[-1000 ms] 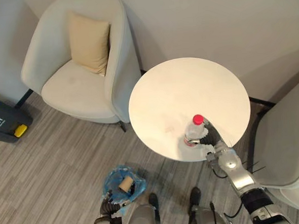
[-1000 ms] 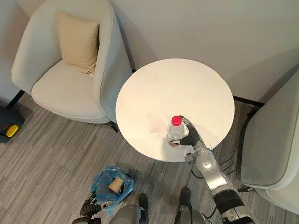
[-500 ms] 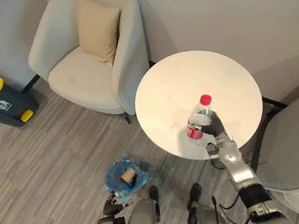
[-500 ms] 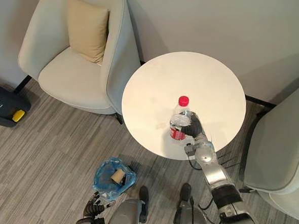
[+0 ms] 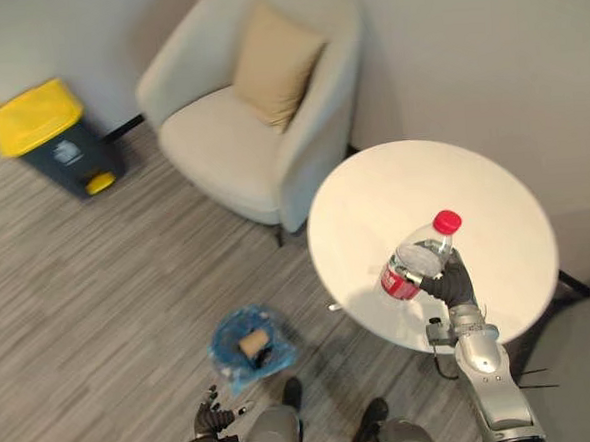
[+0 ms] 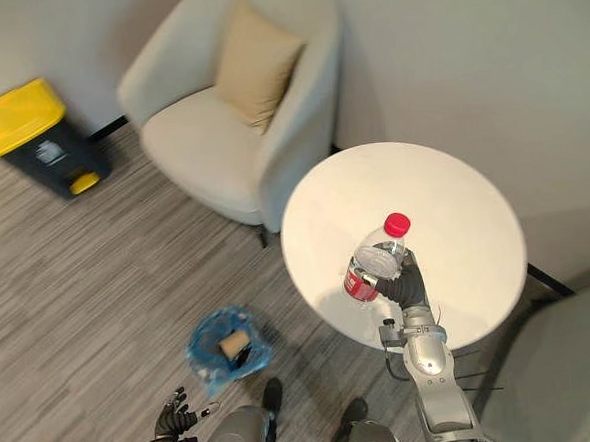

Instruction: Gather rubbish on tea table into small bin, then transfer packed bag to large trash can.

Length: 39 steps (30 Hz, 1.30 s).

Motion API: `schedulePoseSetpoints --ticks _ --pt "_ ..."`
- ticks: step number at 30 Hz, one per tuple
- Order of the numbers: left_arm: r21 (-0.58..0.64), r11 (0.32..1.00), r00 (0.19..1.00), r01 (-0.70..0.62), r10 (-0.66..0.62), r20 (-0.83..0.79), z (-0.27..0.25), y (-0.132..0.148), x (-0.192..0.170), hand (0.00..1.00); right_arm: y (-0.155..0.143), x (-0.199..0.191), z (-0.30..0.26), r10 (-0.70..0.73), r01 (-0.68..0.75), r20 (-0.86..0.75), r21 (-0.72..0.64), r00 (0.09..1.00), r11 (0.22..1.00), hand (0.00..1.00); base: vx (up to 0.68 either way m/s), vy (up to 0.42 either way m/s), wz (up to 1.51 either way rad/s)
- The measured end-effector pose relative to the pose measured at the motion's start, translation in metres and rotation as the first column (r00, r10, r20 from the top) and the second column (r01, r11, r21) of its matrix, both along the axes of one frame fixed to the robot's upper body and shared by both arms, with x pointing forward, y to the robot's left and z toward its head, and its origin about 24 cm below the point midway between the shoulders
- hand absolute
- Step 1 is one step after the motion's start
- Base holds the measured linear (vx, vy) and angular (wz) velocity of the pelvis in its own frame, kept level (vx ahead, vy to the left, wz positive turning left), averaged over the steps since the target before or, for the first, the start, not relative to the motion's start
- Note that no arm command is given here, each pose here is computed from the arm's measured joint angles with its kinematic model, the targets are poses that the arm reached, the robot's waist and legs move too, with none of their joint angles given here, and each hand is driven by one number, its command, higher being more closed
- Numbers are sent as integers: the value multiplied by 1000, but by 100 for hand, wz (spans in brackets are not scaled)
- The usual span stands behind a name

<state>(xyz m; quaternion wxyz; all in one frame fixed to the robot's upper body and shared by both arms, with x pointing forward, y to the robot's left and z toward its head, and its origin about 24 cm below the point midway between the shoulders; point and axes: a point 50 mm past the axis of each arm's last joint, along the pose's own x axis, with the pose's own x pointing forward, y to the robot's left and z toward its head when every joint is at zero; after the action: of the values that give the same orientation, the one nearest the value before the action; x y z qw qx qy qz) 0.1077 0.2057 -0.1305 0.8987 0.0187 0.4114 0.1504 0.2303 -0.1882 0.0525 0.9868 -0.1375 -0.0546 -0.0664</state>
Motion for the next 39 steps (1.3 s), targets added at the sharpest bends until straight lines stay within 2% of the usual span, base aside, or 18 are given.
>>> schedulePoseSetpoints --ticks 4,8,12,20,26,33,36,39 --pt "-9 1000 1000 -4 4 -10 -2 -2 -2 0 3 16 8 8 -8 33 -10 999 1000 100 -59 116 84" --pt "19 997 997 69 -69 -19 -2 -5 -2 0 3 23 -1 3 -3 -5 -19 1000 1000 100 -36 154 35" --pt "30 996 996 82 -81 -28 -2 -2 -5 0 6 22 -15 20 -22 -73 -28 997 999 100 -37 229 33" --pt "77 988 991 136 -137 -1 4 8 12 0 5 12 -15 42 -45 -77 -47 996 998 100 60 19 97" --pt "57 990 991 130 -131 14 4 0 16 0 19 24 -1 176 -181 -50 -133 983 974 100 96 -97 45" --pt "38 997 984 63 -68 166 23 -7 65 0 35 57 17 224 -219 8 -186 975 958 100 -54 -91 37" --pt "1 999 951 32 -31 308 47 -18 109 0 43 75 38 208 -186 87 -216 974 959 100 -239 -59 41" --pt "-11 1000 884 25 -18 468 83 -27 150 0 52 87 65 190 -149 192 -209 963 966 100 -273 -110 32"
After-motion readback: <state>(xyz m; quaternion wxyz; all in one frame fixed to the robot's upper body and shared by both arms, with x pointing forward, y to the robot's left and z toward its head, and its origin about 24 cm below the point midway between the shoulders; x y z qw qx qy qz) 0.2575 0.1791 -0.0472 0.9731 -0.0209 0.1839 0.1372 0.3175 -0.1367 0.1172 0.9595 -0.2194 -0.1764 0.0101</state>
